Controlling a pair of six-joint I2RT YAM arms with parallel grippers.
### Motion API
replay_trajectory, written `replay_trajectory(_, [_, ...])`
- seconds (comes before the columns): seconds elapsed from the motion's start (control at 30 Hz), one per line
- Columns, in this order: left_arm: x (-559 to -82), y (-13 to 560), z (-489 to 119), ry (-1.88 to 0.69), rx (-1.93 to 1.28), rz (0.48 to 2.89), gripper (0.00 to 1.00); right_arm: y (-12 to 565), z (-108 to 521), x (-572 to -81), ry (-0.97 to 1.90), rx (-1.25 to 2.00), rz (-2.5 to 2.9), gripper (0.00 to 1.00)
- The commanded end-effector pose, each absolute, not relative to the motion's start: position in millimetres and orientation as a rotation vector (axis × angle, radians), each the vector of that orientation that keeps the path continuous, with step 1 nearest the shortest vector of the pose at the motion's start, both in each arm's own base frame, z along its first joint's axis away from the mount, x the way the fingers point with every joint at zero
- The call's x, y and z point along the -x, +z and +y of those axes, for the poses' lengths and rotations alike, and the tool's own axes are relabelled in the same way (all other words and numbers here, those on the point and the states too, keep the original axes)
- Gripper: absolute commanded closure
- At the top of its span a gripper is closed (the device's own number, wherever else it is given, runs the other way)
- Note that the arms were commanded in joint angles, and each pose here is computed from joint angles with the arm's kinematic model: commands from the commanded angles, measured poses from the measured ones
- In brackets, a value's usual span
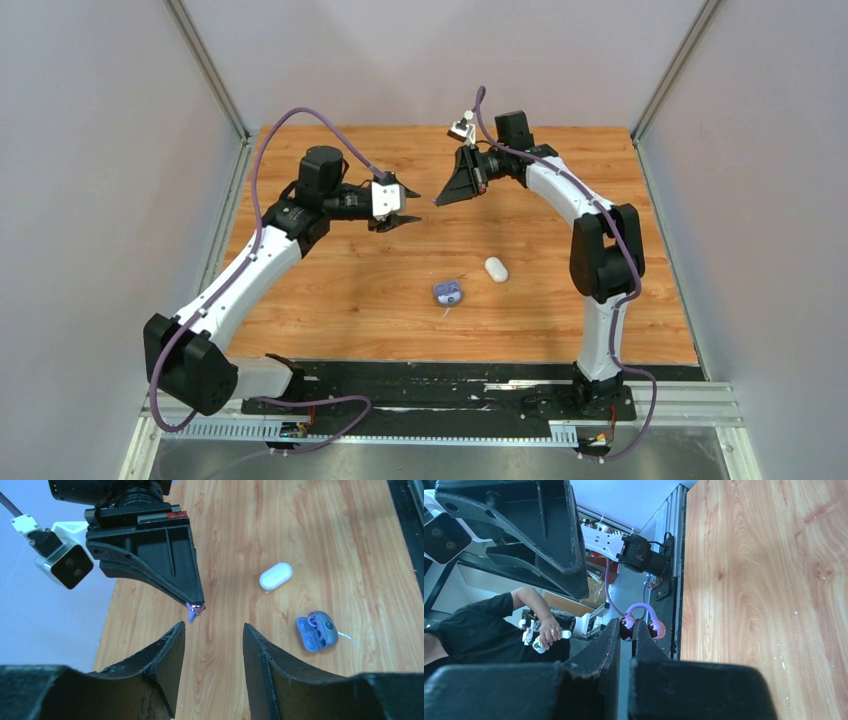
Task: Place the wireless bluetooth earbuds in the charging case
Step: Pick up the earbud from the center of the board.
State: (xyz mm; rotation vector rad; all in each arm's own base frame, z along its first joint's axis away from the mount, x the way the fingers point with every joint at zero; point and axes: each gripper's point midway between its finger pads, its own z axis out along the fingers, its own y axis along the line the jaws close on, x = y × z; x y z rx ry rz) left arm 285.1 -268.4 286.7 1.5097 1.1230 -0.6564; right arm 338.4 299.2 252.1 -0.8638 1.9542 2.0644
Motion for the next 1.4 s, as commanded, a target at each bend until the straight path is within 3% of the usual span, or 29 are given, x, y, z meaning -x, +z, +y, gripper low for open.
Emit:
replay_trajectory(0.0, [-307.0,300.6,-273.6,-0.585,-1.413,1.106,0.46,317.0,273.6,-285.7,2.353,1.184,1.647,1.0])
replay_trajectory(0.6, [-321.2,283.7,-284.4,-0.649,-1.383,1.151,0.56,319.3,274.4,-278.6,2.341,1.232,1.673,1.0])
replay_trajectory(0.87, [-323.2,283.0,-289.4,-0.687,-1.377,1.154,0.69,319.2,274.7,-277.9,2.336,1.244,1.68,1.0])
replay_trajectory(1.37, [-326.2,285.2,-293.5,-0.708,-1.377,1.148,0.77,316.8,275.4,-278.6,2.34,1.244,1.695,1.0])
